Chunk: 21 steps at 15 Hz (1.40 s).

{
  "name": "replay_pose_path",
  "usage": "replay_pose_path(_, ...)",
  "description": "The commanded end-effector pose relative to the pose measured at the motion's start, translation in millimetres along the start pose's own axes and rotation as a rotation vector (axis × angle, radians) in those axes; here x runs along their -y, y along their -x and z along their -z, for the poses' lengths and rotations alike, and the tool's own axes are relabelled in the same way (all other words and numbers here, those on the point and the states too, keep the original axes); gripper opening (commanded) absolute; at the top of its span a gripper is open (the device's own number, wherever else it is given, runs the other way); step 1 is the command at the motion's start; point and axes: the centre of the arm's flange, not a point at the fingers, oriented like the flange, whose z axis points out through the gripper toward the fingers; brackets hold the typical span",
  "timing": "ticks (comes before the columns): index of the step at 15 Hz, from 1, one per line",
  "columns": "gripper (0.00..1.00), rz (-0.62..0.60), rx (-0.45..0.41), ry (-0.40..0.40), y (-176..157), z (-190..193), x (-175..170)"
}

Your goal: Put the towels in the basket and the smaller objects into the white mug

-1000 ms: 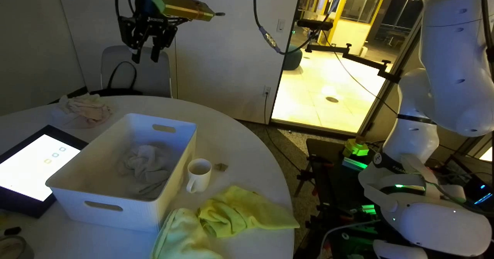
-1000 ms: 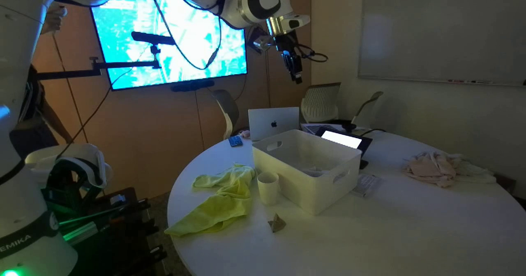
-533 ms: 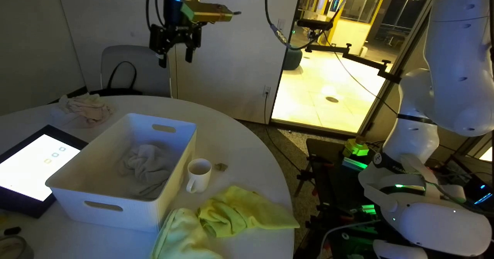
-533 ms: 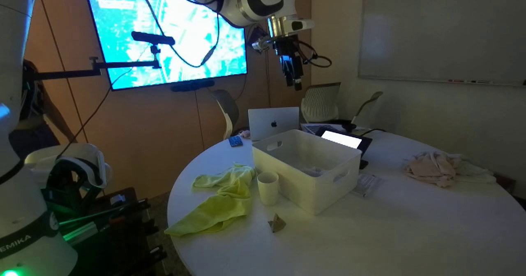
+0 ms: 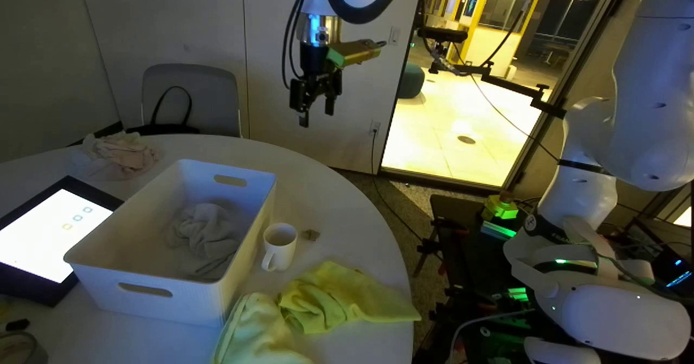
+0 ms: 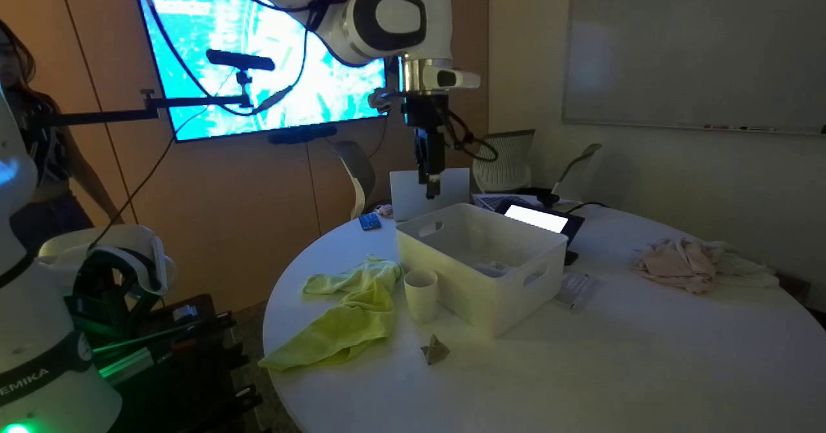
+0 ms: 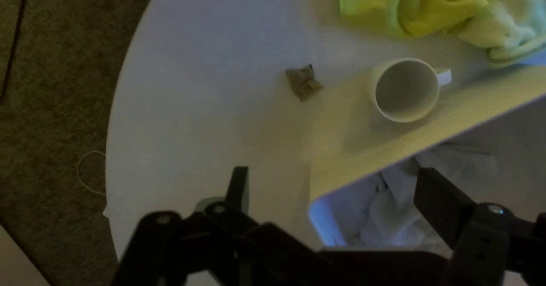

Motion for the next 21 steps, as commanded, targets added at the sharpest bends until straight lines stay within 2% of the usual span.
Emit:
replay_pose_path(1,1.0,0.011,0.01,0.028,43.1,-52.3,-29.7)
replay_pose_path(4,1.0,0.027,0.022,0.032,56.3,-109.3,-35.6)
replay_pose_path(6,1.0,0.053,0.025,-0.001,62.8,-143.9,-35.3)
replay_pose_path(11,1.0,0.037,-0.024,-0.043,69.0,-217.2,-25.9)
replay_pose_path(15,1.0,0.02,-0.061,-0.071,67.2,-254.5,-14.2)
replay_pose_path(21,1.0,0.06,-0.058,-0.092,62.8,-286.2,11.1)
